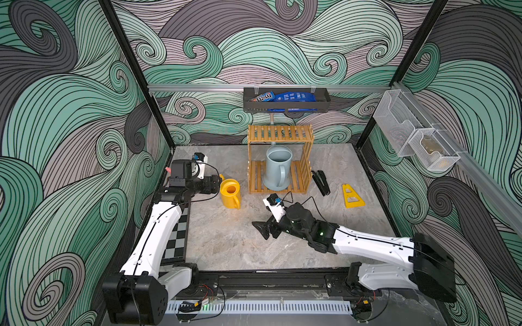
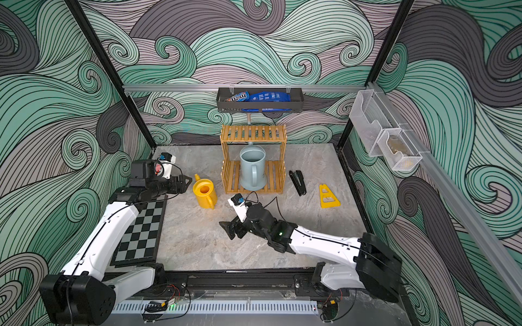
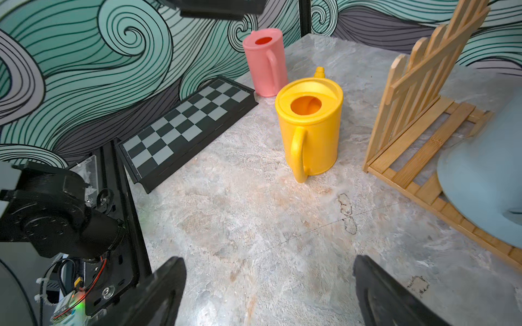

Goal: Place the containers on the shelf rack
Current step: 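Pick up a container from the center of the board.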

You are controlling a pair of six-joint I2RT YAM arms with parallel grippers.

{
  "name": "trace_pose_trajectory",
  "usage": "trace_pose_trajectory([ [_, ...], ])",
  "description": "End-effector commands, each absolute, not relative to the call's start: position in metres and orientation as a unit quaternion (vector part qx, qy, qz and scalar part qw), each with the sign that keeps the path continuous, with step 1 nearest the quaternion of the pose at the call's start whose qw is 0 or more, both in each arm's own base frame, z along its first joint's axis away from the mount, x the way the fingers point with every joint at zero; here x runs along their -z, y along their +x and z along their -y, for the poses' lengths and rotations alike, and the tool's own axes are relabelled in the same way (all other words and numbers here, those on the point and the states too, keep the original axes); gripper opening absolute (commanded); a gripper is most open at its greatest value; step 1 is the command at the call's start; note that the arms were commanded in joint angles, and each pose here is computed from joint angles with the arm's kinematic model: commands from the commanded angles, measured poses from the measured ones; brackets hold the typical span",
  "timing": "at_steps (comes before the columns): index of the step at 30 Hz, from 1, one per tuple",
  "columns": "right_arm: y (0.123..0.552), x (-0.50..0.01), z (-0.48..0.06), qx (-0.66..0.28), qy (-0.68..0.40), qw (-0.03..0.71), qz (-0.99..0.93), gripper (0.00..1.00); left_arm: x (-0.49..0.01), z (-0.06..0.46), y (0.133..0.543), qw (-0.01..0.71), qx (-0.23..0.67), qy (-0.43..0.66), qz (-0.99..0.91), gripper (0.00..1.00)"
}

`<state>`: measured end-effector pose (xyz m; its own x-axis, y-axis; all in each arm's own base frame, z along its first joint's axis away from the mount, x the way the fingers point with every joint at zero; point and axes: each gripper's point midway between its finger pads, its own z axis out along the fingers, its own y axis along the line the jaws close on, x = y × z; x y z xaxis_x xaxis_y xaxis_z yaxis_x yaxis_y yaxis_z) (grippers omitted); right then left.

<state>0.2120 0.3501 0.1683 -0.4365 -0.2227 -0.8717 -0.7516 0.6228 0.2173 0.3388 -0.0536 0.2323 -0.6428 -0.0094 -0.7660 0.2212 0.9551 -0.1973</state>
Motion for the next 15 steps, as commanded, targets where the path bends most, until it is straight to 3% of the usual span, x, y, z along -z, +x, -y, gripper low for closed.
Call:
trace_pose_trajectory([
  [1, 0.220, -0.178, -0.372, -0.330, -0.292, 0.442, -0.782, 0.92, -0.241, 0.050, 0.340, 0.440, 0.134, 0.061, -0.886, 0.83],
  [15, 0.259, -0.113, -0.435, -0.288, -0.277, 0.385, -0.832, 0.85, -0.250, 0.039, 0.339, 0.450, 0.108, 0.052, -0.885, 0.90],
])
